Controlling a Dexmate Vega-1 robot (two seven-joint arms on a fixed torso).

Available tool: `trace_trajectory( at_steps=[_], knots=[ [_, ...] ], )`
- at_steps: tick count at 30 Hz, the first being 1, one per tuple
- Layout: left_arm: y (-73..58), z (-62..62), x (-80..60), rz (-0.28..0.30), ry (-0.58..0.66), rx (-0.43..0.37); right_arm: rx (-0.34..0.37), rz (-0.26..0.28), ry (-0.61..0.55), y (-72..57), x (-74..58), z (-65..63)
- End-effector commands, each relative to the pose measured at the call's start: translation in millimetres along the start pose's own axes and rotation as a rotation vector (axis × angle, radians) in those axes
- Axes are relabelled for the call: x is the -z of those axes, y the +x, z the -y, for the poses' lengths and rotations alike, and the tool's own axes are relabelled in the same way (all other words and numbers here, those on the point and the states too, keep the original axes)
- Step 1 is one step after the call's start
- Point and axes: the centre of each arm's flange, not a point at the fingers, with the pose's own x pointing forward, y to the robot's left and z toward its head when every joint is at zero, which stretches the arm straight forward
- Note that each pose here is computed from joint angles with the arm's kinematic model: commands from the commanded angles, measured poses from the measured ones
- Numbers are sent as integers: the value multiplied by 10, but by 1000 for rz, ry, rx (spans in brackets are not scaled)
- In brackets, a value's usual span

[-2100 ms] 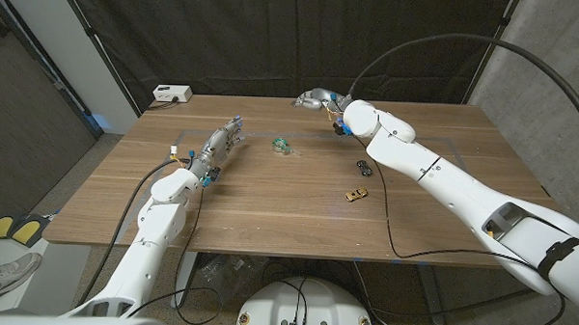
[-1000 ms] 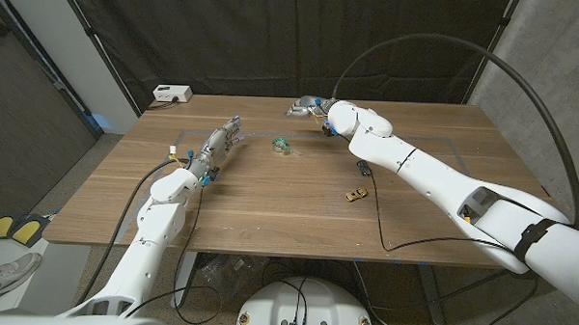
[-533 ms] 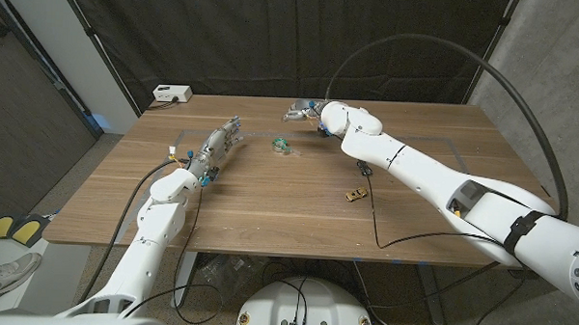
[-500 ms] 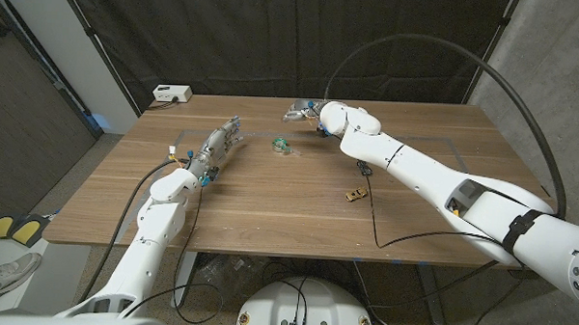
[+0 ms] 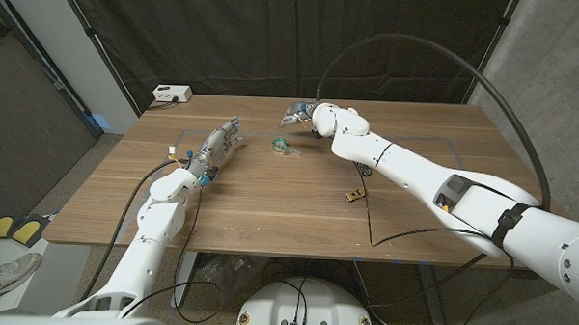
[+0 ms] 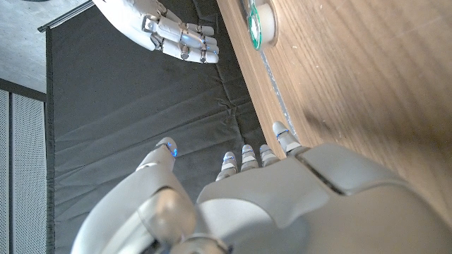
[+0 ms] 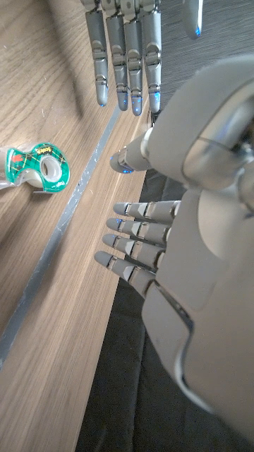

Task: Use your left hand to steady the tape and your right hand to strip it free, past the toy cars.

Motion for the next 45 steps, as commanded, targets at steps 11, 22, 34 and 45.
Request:
trace_trajectory(
  at_steps=[11, 22, 34, 45],
  knots=[
    [64, -18, -18, -9, 0, 1, 63, -28, -115, 228, -75, -210],
    [91, -23, -2, -14, -6, -2, 68, -41, -155, 297, -79, -260],
    [113, -33, 3, -17, -7, -4, 29, -46, -175, 392, -70, -332],
    [112, -37, 7, -16, -11, -4, 20, -46, -204, 484, -84, -400]
  ],
)
